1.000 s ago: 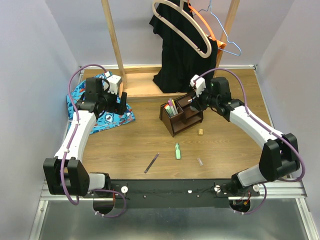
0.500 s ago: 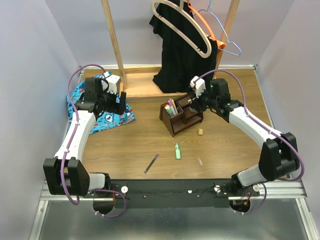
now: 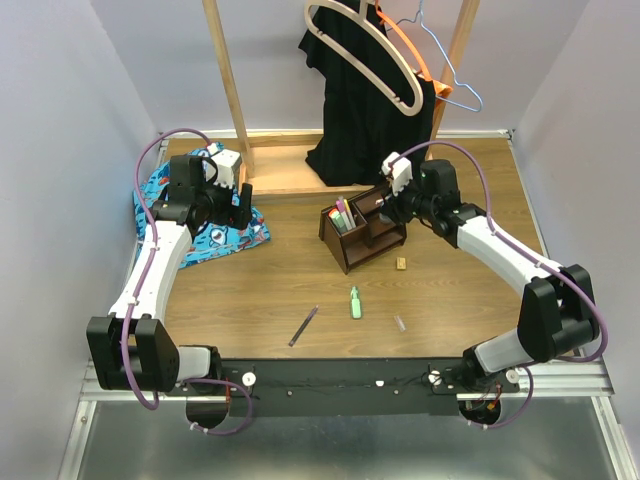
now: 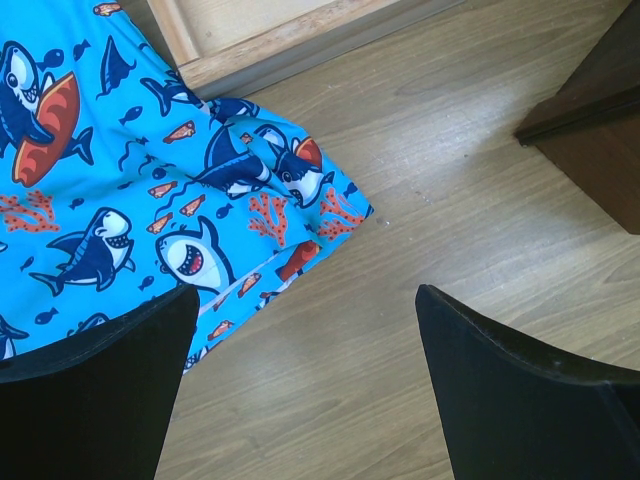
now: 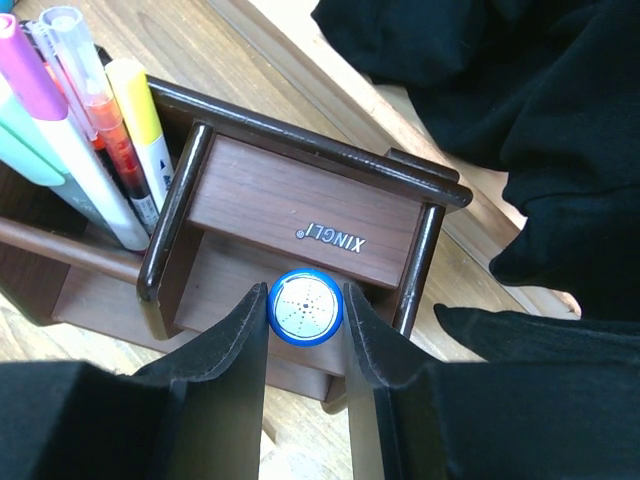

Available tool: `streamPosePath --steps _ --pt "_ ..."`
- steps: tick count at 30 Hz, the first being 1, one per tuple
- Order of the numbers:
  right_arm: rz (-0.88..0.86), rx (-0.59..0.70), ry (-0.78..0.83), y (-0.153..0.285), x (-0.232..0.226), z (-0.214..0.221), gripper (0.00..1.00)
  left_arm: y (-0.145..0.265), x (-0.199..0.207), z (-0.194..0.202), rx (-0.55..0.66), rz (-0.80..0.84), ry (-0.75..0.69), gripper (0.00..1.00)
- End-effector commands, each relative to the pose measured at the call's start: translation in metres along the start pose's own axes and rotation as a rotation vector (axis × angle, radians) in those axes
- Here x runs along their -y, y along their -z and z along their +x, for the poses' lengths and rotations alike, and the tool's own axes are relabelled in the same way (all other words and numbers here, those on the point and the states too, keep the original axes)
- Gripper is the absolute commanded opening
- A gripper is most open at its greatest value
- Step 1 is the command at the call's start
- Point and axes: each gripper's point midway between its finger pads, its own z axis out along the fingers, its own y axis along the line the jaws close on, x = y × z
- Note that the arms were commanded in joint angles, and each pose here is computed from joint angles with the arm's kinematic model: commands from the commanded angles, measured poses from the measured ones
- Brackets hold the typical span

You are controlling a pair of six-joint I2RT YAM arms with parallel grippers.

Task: Sort the stationery into containers
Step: Place the stationery in the storage box.

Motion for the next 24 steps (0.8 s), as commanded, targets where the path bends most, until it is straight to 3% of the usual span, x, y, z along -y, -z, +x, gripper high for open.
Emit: streamPosePath --steps 1,6,11,15,24 --pt "0.037 -0.035 -0.026 0.000 0.005 0.015 0.21 0.006 0.000 -0.005 0.029 0.003 0.003 0.99" --pt "0.036 -0.032 -0.028 0.003 0.004 0.011 0.39 0.006 0.000 -0.005 0.031 0.002 0.000 0.99" --pt "0.040 -0.035 -0.029 0.005 0.006 0.009 0.46 0.006 0.001 -0.004 0.034 0.007 0.003 0.99" --pt "0.039 -0.033 -0.031 0.008 0.006 0.004 0.61 0.007 0.002 -0.005 0.037 0.008 0.004 0.99" --pt "0.048 -0.005 -0.044 0.026 0.006 -0.016 0.67 0.010 0.004 -0.009 0.054 0.013 0.012 0.99"
